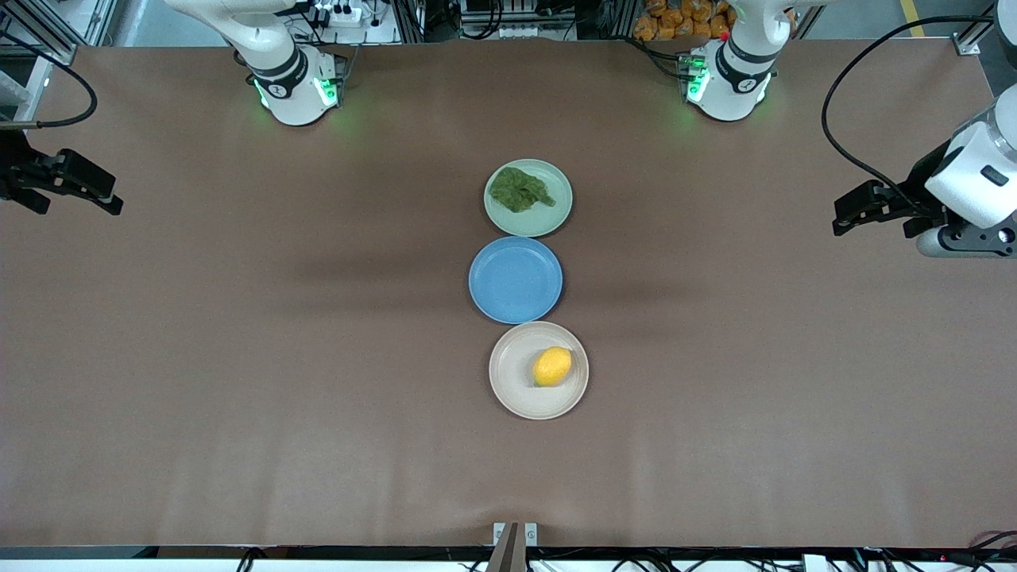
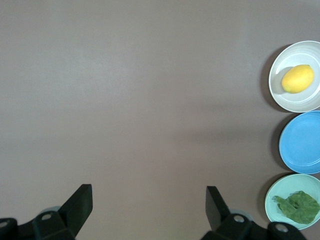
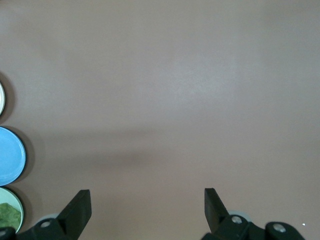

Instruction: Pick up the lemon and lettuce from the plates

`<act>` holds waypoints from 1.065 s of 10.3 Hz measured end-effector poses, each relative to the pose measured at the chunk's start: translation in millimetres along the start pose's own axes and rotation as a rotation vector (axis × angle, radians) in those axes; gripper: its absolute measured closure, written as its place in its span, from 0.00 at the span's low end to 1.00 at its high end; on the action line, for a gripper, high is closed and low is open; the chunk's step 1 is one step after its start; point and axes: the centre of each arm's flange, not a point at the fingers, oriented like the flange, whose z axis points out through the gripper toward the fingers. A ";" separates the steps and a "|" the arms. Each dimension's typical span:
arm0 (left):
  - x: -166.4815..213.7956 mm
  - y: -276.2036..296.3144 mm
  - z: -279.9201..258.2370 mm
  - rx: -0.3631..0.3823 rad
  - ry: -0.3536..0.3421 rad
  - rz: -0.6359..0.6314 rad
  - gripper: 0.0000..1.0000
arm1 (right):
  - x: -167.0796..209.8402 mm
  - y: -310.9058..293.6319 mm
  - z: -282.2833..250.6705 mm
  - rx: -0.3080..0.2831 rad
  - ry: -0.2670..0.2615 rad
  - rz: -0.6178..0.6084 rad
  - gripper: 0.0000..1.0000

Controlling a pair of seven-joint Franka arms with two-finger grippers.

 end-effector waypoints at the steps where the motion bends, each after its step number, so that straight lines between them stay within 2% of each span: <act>1: 0.0 -0.1 0.0 0.000 0.000 0.000 0.00 | -0.1 0.0 -0.1 0.000 0.000 0.000 0.00; 8: 0.9 0.9 1.8 0.000 -0.003 0.002 0.00 | -0.3 0.0 0.2 0.000 -0.003 0.000 0.00; 11: 17.2 20.4 30.1 -0.007 -0.020 0.036 0.00 | -0.7 -0.3 1.3 0.000 -0.008 -0.001 0.00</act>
